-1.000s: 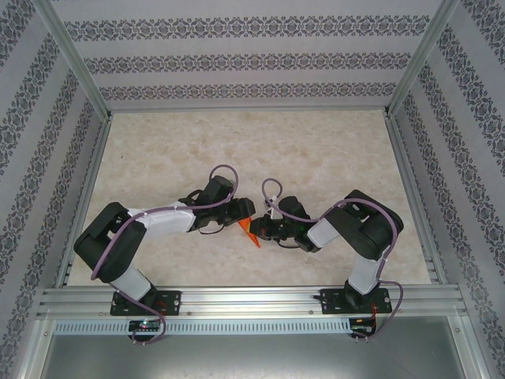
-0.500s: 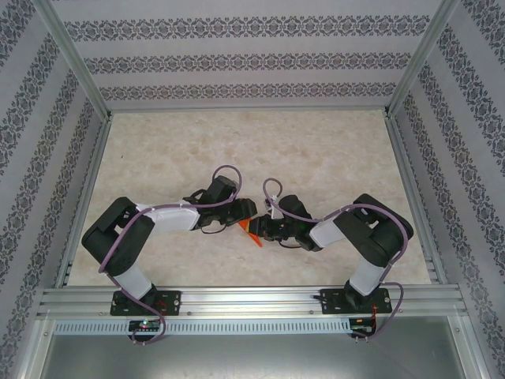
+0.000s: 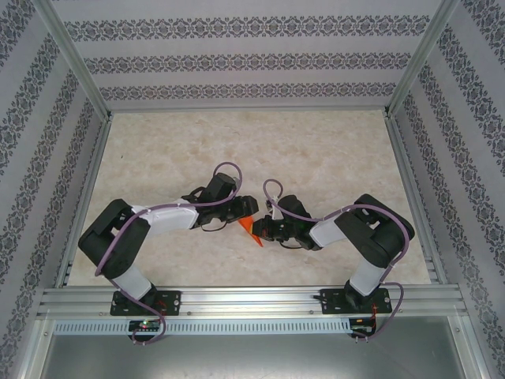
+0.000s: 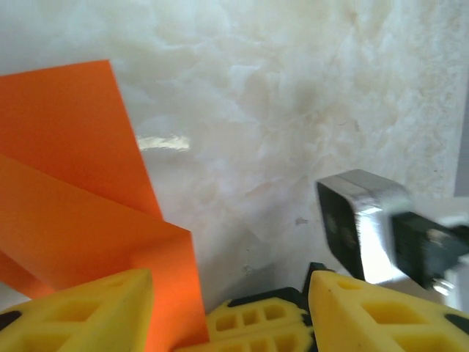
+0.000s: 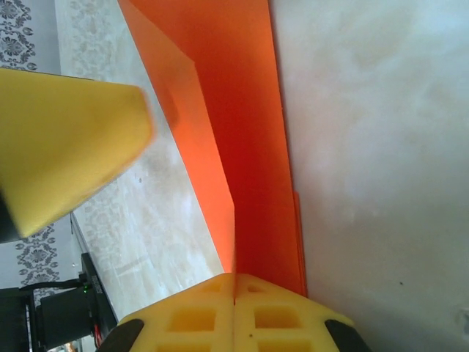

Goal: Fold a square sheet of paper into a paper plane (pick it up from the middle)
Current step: Fold the wing for the fifth time at the center of the table.

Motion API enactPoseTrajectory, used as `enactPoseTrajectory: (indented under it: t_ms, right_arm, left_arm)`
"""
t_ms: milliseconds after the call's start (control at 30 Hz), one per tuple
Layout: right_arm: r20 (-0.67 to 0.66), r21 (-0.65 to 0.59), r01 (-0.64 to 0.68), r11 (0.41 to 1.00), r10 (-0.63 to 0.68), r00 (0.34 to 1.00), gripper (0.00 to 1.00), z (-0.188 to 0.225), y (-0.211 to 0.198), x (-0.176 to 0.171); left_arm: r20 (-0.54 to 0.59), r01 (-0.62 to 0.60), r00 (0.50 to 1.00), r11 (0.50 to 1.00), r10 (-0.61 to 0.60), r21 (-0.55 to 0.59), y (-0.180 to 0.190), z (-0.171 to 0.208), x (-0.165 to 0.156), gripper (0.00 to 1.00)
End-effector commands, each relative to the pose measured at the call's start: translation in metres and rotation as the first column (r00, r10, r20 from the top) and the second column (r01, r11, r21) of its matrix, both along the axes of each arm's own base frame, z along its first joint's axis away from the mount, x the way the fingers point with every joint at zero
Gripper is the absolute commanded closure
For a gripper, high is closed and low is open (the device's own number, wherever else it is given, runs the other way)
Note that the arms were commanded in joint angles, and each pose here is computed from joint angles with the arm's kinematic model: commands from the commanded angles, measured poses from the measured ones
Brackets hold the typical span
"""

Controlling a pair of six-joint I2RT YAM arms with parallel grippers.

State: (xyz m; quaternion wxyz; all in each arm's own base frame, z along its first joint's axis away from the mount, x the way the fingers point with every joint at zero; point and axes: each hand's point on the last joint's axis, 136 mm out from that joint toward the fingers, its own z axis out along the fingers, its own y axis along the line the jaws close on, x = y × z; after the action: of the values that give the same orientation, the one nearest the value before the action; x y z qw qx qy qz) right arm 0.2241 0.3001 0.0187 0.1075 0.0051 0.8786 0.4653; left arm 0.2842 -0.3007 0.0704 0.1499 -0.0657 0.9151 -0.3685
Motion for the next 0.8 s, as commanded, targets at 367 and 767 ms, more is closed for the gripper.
enactPoseTrajectory:
  t_ms: [367,767]
  right_arm:
    - [-0.164,0.022,0.067,0.997,-0.063,0.985,1.0,-0.01,-0.003,0.0]
    - [-0.195,0.009,0.073,0.997,-0.07,0.978,1.0,-0.018,-0.003,-0.001]
  left_arm:
    - [0.072,0.047,0.996,0.998,-0.043,-0.052,-0.002,0.012,-0.006,0.39]
    - [0.078,0.086,0.994,0.99,-0.077,-0.112,-0.025,0.009,0.007,0.39]
